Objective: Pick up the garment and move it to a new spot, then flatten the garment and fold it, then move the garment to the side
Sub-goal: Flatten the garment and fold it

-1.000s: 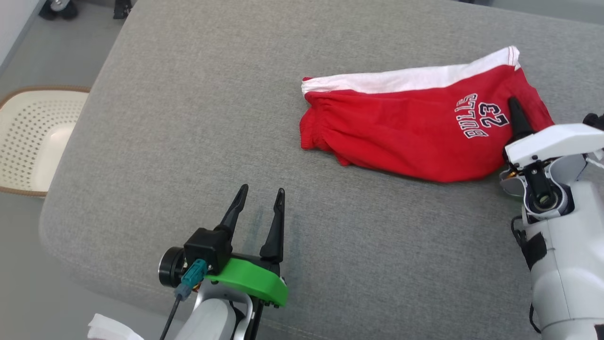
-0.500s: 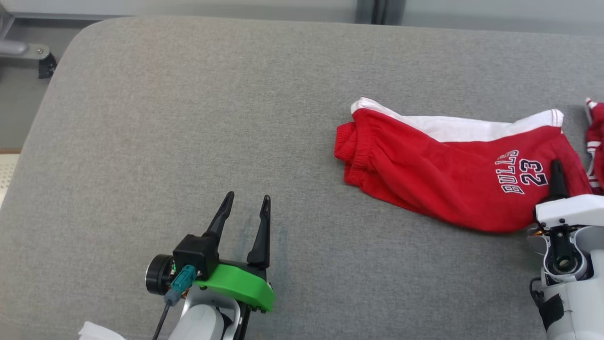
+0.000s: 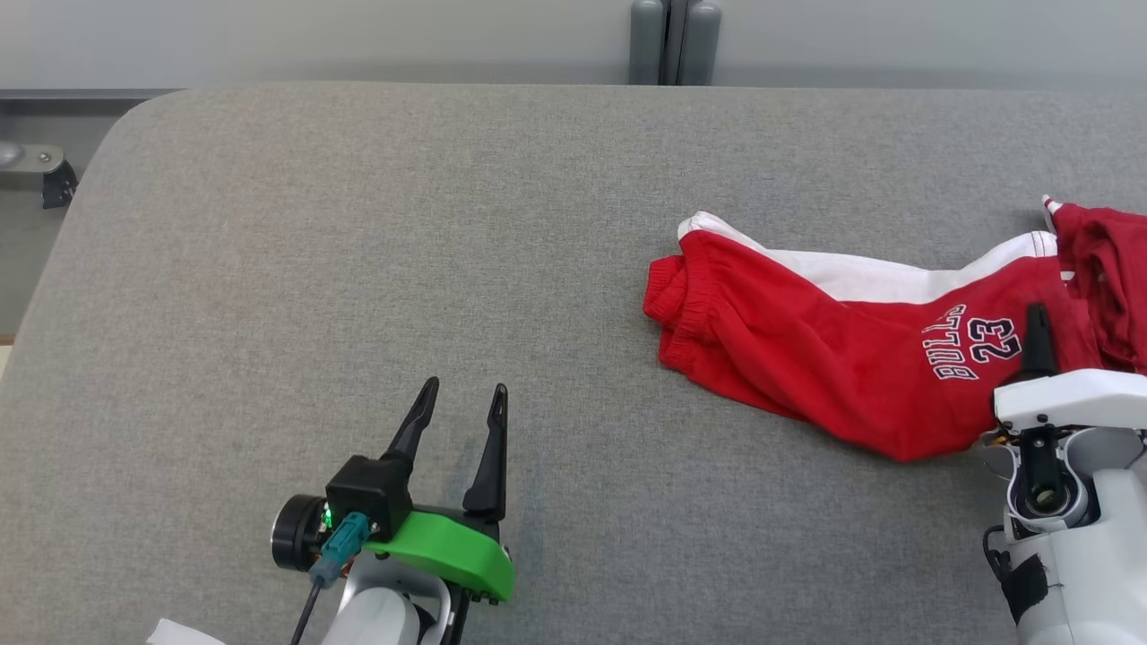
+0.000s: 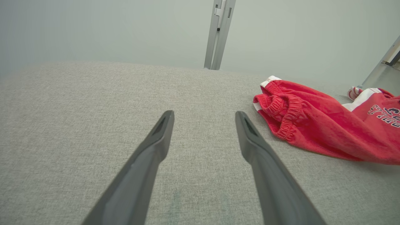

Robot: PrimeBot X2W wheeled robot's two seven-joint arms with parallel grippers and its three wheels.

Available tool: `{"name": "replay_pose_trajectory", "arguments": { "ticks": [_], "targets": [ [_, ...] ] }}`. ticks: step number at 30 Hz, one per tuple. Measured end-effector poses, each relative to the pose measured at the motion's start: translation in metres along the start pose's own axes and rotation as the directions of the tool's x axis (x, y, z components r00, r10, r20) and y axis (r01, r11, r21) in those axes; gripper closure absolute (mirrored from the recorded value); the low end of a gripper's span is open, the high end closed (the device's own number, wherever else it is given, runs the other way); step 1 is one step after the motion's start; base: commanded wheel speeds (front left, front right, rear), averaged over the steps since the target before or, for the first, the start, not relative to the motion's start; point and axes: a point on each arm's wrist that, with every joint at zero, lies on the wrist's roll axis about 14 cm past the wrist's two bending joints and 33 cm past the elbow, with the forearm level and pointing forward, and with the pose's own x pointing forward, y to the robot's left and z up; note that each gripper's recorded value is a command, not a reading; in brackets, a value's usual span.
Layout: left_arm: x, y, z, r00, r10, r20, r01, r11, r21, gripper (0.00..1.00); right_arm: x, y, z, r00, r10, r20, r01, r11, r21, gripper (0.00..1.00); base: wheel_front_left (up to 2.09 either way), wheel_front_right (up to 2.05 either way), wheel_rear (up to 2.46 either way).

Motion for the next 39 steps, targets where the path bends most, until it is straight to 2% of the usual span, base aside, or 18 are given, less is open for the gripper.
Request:
{"name": "replay_pose_trajectory", "arguments": {
  "ticks": [9,19,24,34,35,36,37,39],
  "targets": [
    [-0.009,0.008,0.002,1.000,0.028,0.006,-0.028,1.000,0.002,0.00,0.007,0.056,-0.014,0.989,0.147,-0.024,-0.147,0.989,0.028,1.00,0.00,0.00,0.00],
    [-0.024,0.018,0.003,0.998,0.070,0.009,-0.070,0.998,0.002,0.00,-0.006,0.137,-0.045,0.923,0.370,-0.106,-0.363,0.928,0.084,1.00,0.00,0.00,0.00],
    [-0.028,0.021,0.005,0.996,0.085,0.016,-0.085,0.996,0.002,0.00,-0.014,0.154,-0.067,0.895,0.414,-0.167,-0.406,0.910,0.082,1.00,0.00,0.00,0.00],
    [-0.032,0.029,0.002,0.994,0.113,0.006,-0.113,0.994,-0.005,0.00,-0.019,0.163,-0.118,0.848,0.426,-0.316,-0.432,0.900,0.052,1.00,0.00,0.00,0.00],
    [-0.032,0.029,0.001,0.993,0.116,0.003,-0.116,0.993,-0.006,0.00,-0.020,0.162,-0.125,0.842,0.423,-0.334,-0.433,0.900,0.049,0.94,0.00,0.00,0.00],
    [-0.032,0.030,0.000,0.993,0.118,0.002,-0.118,0.993,-0.006,0.00,-0.021,0.161,-0.131,0.836,0.420,-0.354,-0.433,0.900,0.044,0.36,0.00,0.00,0.00],
    [-0.033,0.030,0.000,0.993,0.119,0.001,-0.119,0.993,-0.006,0.00,-0.022,0.161,-0.136,0.831,0.418,-0.367,-0.435,0.900,0.040,0.00,0.00,0.00,0.00],
    [-0.033,0.031,-0.001,0.992,0.124,-0.002,-0.124,0.992,-0.006,0.00,-0.025,0.164,-0.146,0.813,0.423,-0.400,-0.447,0.894,0.036,0.00,0.00,0.00,0.00]
  ]
}}
